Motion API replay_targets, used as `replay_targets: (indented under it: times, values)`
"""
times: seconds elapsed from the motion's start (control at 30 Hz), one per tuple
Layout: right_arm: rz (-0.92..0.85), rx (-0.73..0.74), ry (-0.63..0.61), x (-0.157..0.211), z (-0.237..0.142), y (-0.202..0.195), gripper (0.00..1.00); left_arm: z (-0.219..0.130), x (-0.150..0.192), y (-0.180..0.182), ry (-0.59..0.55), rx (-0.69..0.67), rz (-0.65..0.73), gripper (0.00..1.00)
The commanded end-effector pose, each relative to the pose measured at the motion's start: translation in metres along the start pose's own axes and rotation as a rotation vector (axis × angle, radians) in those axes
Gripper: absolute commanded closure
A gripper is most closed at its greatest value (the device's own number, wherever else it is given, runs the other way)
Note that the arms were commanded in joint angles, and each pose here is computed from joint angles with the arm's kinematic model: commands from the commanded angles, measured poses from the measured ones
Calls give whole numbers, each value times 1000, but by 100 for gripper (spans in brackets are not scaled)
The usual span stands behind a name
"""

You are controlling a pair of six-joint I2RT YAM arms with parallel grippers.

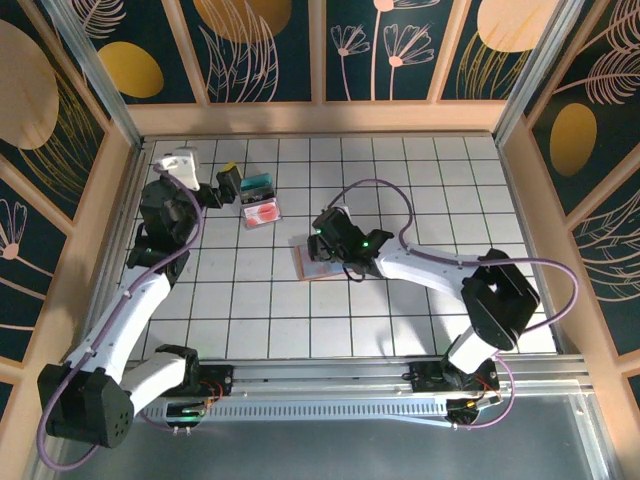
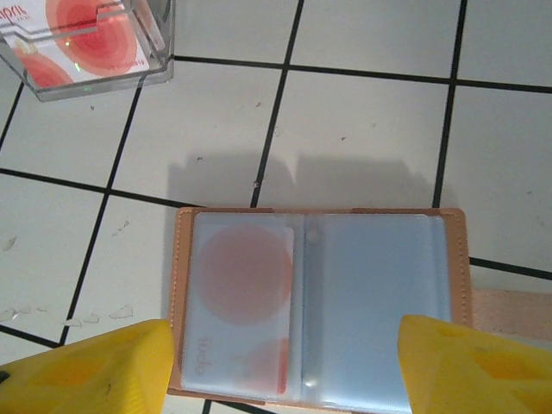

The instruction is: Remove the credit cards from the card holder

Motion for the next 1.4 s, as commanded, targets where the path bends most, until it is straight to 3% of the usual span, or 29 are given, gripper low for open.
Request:
replay_targets:
  times: [0.0, 0.43, 1.03, 1.37]
  values:
    - [-56, 12, 27, -3, 4, 8, 30, -10, 3, 8, -57, -16, -174, 1]
    - [-140, -7, 109, 3, 28, 28, 36, -24, 44, 32, 6, -91, -284, 1]
    - [-186, 2, 202, 19, 63, 36, 27, -14, 56, 39, 44, -119, -295, 1]
    - [-190, 26, 237, 31, 76, 31, 31, -11, 58, 40, 61, -136, -286, 1]
Point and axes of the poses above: each hand's point on the last joint's axis, 136 mm out from that joint toward the fingers, its own z axis out along the fingers, its own y axis along the line the jaws close on, x = y × z, the point moved 8 cm from there along -z, back along the fingers, and after that the axes turned 15 degrees about -z, right-handed, at the moved point
